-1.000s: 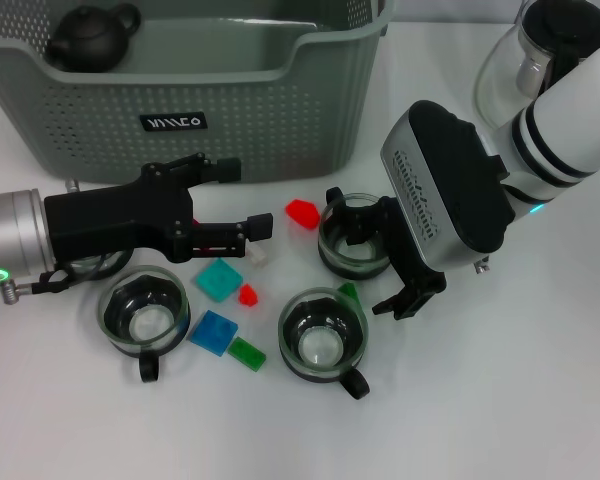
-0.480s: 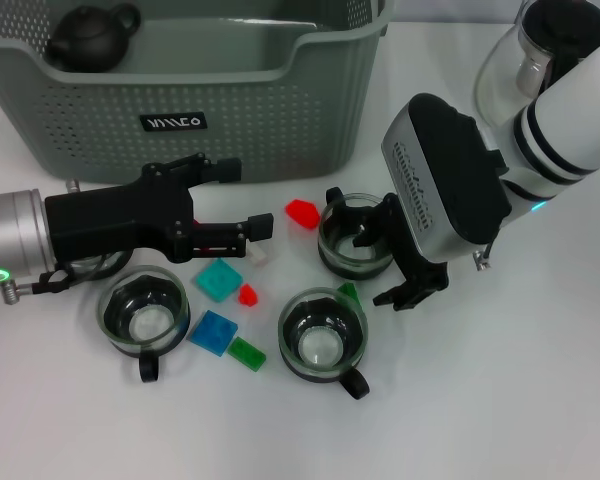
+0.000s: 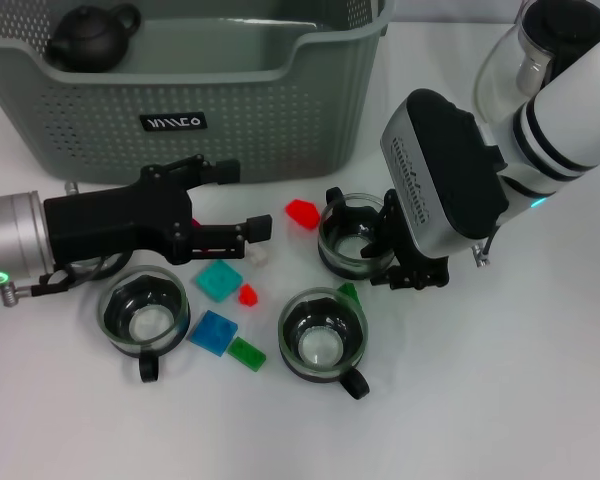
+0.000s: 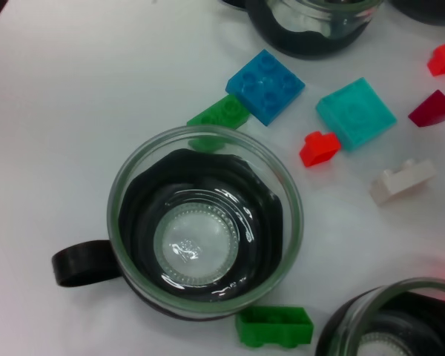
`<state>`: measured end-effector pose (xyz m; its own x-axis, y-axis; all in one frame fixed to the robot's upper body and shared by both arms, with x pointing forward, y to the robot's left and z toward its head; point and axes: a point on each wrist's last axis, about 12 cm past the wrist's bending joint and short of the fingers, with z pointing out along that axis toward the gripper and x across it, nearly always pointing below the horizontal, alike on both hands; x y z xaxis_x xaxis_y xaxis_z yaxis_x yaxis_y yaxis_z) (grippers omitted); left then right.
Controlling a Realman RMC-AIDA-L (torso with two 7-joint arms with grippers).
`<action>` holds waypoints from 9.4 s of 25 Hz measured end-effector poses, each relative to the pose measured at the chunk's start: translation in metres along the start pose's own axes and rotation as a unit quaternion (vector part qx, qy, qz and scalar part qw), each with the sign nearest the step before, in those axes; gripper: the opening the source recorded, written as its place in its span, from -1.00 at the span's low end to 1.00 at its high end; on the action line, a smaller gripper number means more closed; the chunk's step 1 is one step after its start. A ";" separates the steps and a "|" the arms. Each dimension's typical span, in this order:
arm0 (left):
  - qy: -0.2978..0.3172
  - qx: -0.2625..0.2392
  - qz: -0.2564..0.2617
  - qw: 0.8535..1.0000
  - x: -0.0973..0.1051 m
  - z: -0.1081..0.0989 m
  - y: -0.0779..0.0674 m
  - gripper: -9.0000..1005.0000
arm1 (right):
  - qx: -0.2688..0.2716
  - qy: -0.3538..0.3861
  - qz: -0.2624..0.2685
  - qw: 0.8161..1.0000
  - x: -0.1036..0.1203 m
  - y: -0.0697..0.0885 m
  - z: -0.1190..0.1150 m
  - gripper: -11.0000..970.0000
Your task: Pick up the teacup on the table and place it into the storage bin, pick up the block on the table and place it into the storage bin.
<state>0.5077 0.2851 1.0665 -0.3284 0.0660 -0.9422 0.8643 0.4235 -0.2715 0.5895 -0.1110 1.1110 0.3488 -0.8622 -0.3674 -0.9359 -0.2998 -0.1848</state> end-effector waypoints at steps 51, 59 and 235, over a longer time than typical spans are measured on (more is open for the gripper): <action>0.010 -0.006 0.009 1.000 0.015 -0.016 -0.008 0.89 | 0.145 -0.222 0.056 0.963 -0.098 -0.097 -0.130 -0.86; 0.007 -0.008 0.011 1.000 0.014 -0.013 -0.007 0.89 | 0.273 -0.171 0.094 0.942 -0.068 -0.134 -0.072 -0.86; 0.015 -0.026 0.010 1.000 0.024 -0.036 -0.010 0.89 | -0.105 -0.002 0.023 0.994 -0.082 0.038 0.017 0.30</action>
<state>0.4778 0.3150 1.0538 -0.3231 0.1007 -0.9410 0.8500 0.4680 -0.2418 0.5264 -0.0447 1.1187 0.3044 -0.8759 -0.3743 -0.9408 -0.3380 0.0260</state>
